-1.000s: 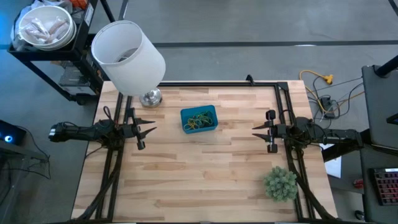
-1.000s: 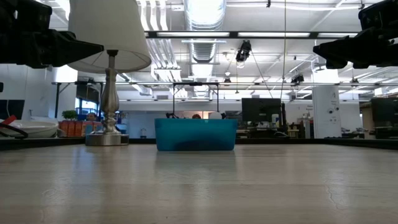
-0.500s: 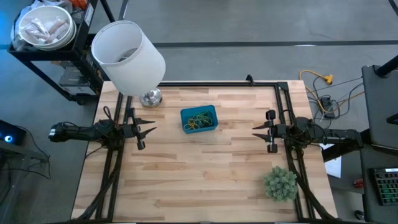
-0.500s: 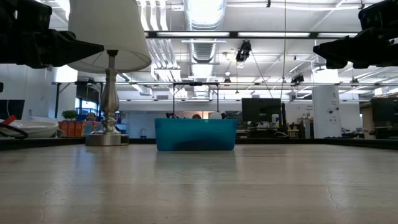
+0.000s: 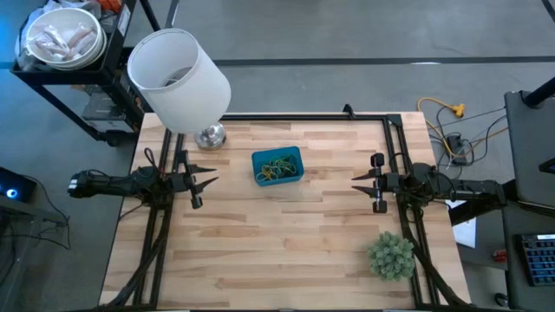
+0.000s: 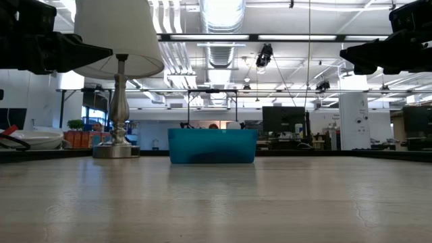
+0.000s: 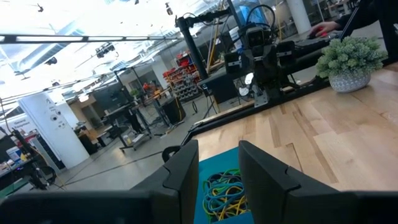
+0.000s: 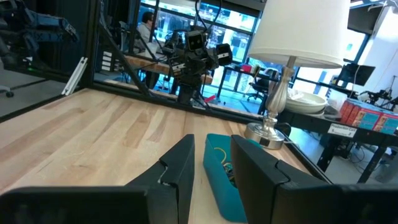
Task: Pick and place rubber bands into bin
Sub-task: Return to Home Position
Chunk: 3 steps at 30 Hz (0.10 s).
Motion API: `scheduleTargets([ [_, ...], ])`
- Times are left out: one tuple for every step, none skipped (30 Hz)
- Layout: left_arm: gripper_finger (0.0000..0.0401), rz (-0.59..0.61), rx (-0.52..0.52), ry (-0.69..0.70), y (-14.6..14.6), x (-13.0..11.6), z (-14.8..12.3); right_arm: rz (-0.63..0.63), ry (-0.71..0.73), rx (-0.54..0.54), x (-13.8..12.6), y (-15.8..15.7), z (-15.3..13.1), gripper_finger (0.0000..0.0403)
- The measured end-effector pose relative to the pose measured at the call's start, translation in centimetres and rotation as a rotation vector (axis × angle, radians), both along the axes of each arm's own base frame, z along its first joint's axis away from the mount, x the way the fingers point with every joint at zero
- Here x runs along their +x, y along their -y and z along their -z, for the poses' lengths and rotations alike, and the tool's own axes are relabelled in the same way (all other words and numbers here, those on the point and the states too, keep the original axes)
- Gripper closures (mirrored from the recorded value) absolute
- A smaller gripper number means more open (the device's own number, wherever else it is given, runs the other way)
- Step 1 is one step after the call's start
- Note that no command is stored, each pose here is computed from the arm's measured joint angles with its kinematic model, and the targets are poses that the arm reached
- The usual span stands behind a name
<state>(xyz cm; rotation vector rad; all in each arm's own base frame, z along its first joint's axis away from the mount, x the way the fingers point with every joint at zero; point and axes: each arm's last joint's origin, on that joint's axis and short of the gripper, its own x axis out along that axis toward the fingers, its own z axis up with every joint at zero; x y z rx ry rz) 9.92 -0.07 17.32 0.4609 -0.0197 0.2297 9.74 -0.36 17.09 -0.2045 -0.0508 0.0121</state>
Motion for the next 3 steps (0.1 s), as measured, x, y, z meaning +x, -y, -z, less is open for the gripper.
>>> scheduleTargets([
  [0.0303, 0.000, 0.000, 0.000, 0.00, -0.01, 0.00, 0.000, 0.000, 0.000, 0.00, 0.00, 0.00, 0.0305],
  [0.0303, 0.000, 0.000, 0.002, 0.00, -0.01, -0.01, 0.000, 0.000, 0.000, 0.00, 0.00, 0.00, 0.0305],
  [0.0303, 0.000, -0.001, 0.002, 0.00, -0.01, -0.01, 0.000, 0.000, 0.000, 0.00, 0.00, 0.00, 0.0305],
])
